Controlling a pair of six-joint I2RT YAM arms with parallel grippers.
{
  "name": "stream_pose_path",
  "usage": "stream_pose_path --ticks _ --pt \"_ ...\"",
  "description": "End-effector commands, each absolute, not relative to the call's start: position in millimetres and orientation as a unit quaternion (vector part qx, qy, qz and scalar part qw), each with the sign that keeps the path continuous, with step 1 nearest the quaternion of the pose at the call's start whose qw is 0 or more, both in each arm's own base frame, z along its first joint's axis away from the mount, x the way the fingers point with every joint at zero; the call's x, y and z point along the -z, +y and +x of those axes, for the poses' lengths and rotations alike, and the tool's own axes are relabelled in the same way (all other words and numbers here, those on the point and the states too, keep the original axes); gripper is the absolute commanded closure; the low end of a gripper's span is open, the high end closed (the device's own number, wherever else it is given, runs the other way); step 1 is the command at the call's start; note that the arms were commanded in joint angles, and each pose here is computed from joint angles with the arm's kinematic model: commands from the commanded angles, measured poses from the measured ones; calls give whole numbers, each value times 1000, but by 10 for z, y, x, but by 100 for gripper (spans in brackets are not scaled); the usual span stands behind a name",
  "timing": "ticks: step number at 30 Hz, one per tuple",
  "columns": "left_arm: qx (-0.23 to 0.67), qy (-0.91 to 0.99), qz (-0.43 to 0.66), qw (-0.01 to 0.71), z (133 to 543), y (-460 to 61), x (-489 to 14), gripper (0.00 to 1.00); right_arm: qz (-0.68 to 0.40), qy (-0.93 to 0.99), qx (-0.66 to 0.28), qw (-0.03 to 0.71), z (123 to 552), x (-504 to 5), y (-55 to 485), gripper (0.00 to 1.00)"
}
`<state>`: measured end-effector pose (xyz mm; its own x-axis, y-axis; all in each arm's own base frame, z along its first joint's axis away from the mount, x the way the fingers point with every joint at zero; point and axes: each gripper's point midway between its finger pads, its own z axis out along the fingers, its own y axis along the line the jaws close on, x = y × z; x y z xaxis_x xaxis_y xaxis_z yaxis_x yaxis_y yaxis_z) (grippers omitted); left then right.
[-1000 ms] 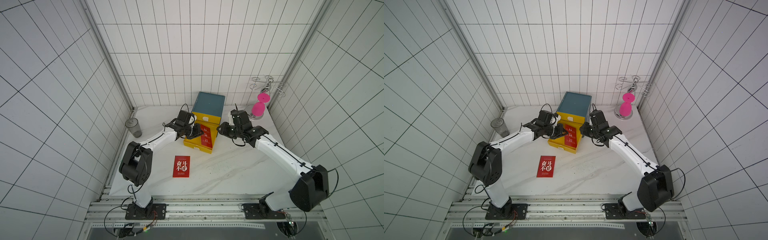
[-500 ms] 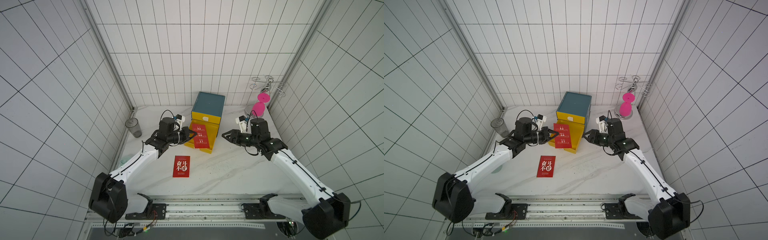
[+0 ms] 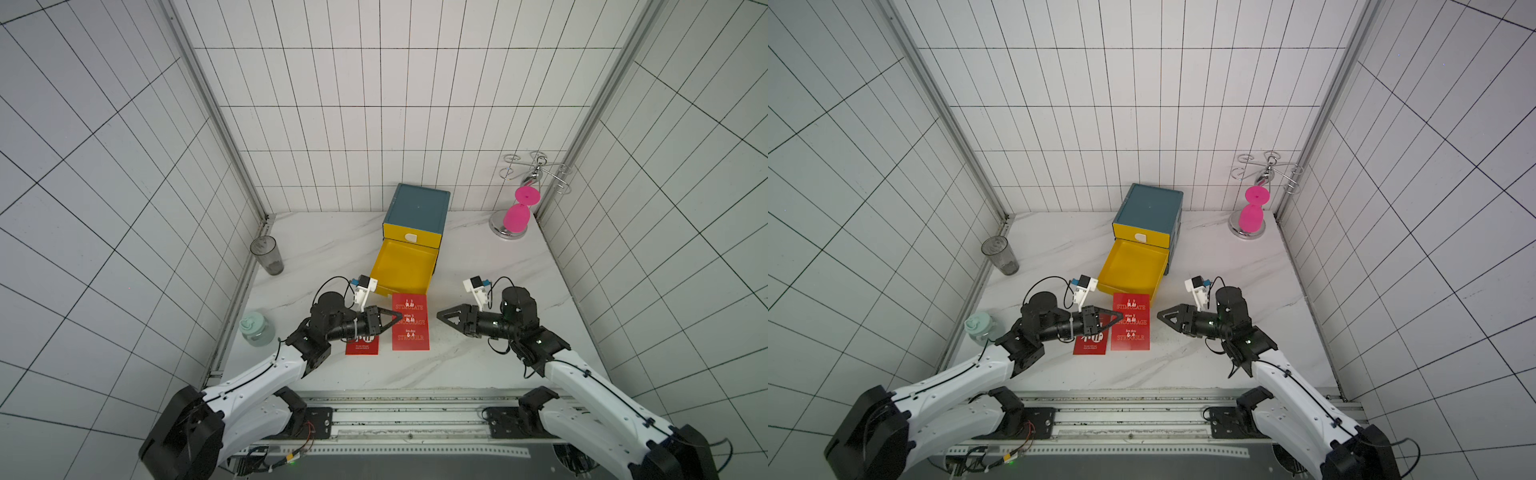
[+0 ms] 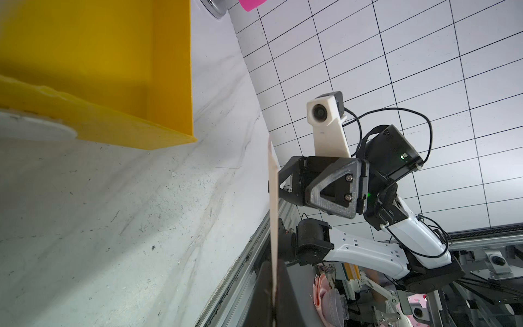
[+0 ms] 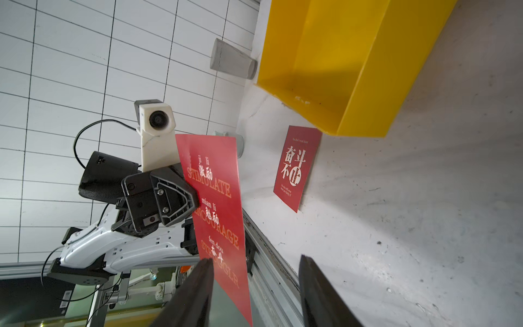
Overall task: Take the postcards out of the drawer
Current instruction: Place the postcard at the center of the board.
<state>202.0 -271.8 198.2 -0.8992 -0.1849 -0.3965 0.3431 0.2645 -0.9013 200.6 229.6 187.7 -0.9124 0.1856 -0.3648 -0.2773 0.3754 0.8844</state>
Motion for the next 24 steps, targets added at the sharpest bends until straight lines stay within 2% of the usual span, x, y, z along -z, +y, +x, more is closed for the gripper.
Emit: stream_pose_path --ticks 1,16,24 --pt "625 739 42 247 2065 -2720 -2112 100 -26 786 -576 221 1993 -1889 2374 49" --pt "643 725 30 245 2115 -2794 -2071 100 -32 785 -588 194 1882 -1757 2556 58" --pt "642 725 20 247 2158 -2797 -2030 100 -26 786 -590 185 1840 -1700 2570 74"
